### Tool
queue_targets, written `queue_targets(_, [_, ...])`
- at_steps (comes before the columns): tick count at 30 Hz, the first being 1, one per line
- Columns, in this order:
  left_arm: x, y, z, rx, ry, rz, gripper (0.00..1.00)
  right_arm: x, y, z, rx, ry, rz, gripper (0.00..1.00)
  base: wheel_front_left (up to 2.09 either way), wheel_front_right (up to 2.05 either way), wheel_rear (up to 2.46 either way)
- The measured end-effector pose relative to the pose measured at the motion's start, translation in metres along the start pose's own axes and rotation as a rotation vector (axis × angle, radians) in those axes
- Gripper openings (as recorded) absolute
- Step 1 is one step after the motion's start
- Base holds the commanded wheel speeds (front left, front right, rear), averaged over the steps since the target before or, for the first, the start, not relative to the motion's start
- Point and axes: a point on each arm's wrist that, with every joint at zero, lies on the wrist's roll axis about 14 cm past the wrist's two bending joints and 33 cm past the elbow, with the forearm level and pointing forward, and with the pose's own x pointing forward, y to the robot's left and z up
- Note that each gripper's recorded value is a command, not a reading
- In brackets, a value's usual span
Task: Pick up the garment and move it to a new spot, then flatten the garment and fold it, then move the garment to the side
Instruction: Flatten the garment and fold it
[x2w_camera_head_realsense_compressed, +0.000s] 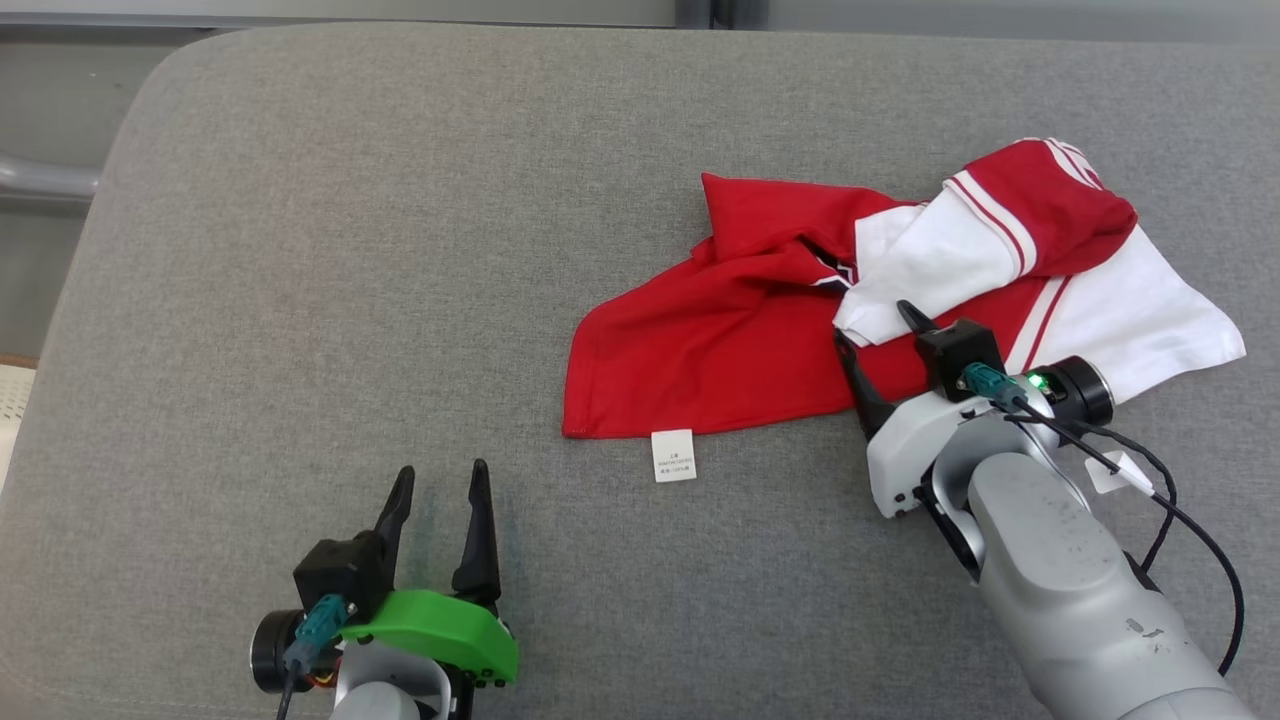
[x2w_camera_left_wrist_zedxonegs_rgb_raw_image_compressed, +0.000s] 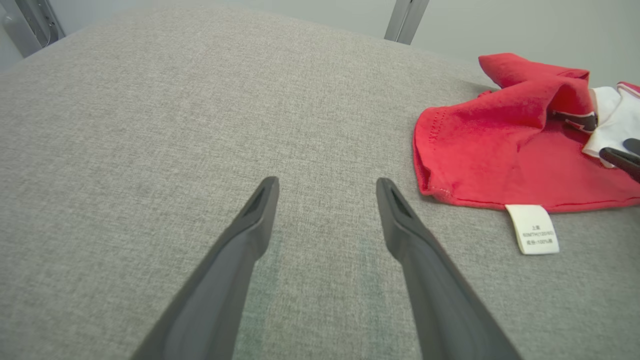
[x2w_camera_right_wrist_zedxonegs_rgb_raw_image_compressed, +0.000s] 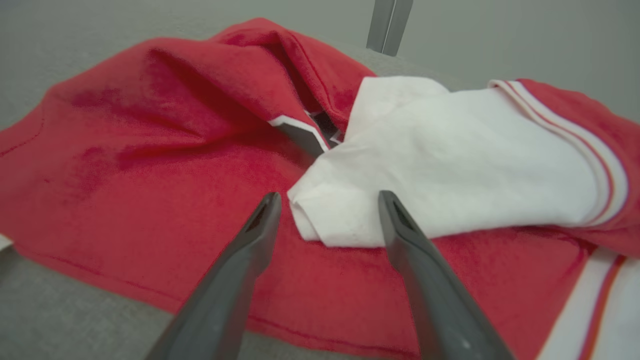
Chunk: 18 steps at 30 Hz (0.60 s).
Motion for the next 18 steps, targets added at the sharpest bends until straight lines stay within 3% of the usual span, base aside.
queue_targets(2, [0.0,0.0,0.0,-0.002,0.001,0.002,1.0,0.002,-0.003,-0.004,-0.003,0.015,-0.009,0.16,0.0,0.0,0.0])
queue_targets(3, [0.0,0.001,-0.001,-0.003,0.002,0.004,1.0,0.003,-0.005,-0.006,-0.007,0.02,-0.012,0.0,0.0,0.0,0.0])
queue_targets(10, [0.003,0.003,0.001,-0.01,-0.002,0.014,1.0,0.01,-0.015,0.007,0.004,-0.018,-0.046,0.0,0.0,0.0,0.0])
queue_targets(18, [0.004,-0.008,0.01,-0.003,-0.028,-0.028,1.0,-0.019,-0.054,0.074,0.139,-0.278,-0.193,0.0,0.0,0.0,0.0])
